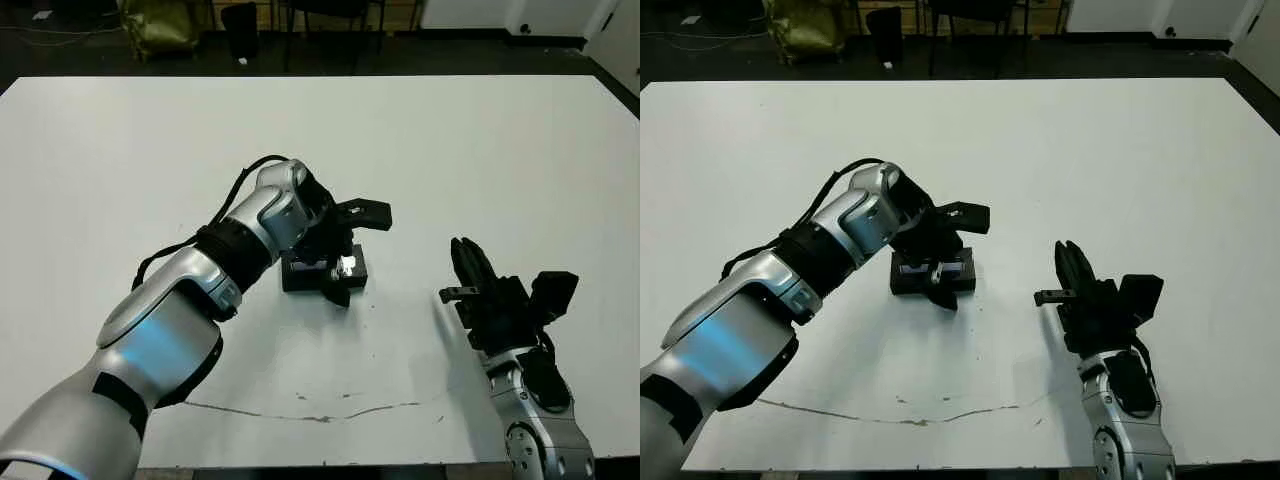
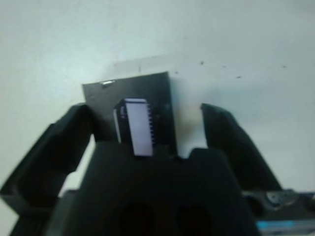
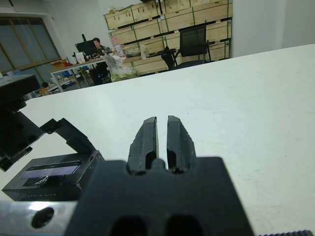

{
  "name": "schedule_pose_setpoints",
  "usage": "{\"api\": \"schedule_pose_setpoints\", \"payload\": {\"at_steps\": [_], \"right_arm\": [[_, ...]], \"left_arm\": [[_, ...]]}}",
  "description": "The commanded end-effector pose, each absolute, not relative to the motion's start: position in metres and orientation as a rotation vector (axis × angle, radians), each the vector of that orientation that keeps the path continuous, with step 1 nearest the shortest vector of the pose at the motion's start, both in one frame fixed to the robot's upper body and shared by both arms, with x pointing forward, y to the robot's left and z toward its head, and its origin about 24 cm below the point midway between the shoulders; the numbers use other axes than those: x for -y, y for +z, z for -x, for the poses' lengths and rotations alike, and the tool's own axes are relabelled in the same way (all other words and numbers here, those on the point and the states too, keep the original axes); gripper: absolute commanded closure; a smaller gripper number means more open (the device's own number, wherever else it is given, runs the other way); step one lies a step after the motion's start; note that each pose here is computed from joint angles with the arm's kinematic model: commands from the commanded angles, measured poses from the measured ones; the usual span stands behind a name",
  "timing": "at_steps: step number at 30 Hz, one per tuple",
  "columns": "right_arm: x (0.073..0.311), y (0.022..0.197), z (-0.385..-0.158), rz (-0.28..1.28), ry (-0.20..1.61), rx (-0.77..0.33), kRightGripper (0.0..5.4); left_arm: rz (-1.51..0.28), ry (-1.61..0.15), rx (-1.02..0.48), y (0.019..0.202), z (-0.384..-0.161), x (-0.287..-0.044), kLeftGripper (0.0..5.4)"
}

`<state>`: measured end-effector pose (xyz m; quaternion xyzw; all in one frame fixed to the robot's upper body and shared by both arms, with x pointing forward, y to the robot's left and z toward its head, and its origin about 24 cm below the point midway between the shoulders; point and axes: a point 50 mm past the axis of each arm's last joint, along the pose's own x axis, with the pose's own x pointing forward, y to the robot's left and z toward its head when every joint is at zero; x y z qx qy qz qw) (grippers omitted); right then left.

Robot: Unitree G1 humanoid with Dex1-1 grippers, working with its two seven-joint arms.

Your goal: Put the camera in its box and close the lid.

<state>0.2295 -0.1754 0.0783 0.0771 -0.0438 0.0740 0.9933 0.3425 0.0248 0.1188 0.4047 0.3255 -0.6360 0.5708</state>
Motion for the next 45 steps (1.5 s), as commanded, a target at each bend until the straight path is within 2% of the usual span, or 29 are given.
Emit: {"api": "schedule_pose_setpoints", "payload": {"at_steps": [1,5,16,22,25,37,41,45], "right_arm": [[0.178,0.073,-0.227,-0.159,0.144,0.058,5.4],[0.178,0.073,-0.227,-0.155,0.134,0.055,5.4],[0.177,0.071,-0.227,-0.142,0.141,0.052,5.4],[0.177,0.071,-0.226,-0.145,0.139,0.045,5.4],[0.178,0.071,-0.225,-0.142,0.143,0.047,5.4],[0.178,0.068,-0.225,-0.15,0.147,0.048,5.4],[0.179,0.067,-0.225,-0.155,0.15,0.053,5.4],[0.179,0.066,-0.226,-0.157,0.146,0.048,5.4]], "left_arm": [[-0.949,-1.498,-0.819,0.101,-0.338,-0.031,0.01],[-0.939,-1.504,-0.82,0.101,-0.338,-0.033,0.01],[-0.987,-1.532,-0.7,0.103,-0.342,-0.034,0.01],[-0.977,-1.543,-0.51,0.101,-0.345,-0.032,0.01],[-0.957,-1.511,-0.473,0.096,-0.348,-0.036,0.01],[-0.95,-1.453,-0.575,0.088,-0.357,-0.052,0.01],[-0.904,-1.493,-0.559,0.094,-0.357,-0.055,0.01],[-0.75,-1.564,-0.582,0.099,-0.355,-0.06,0.01]]}}
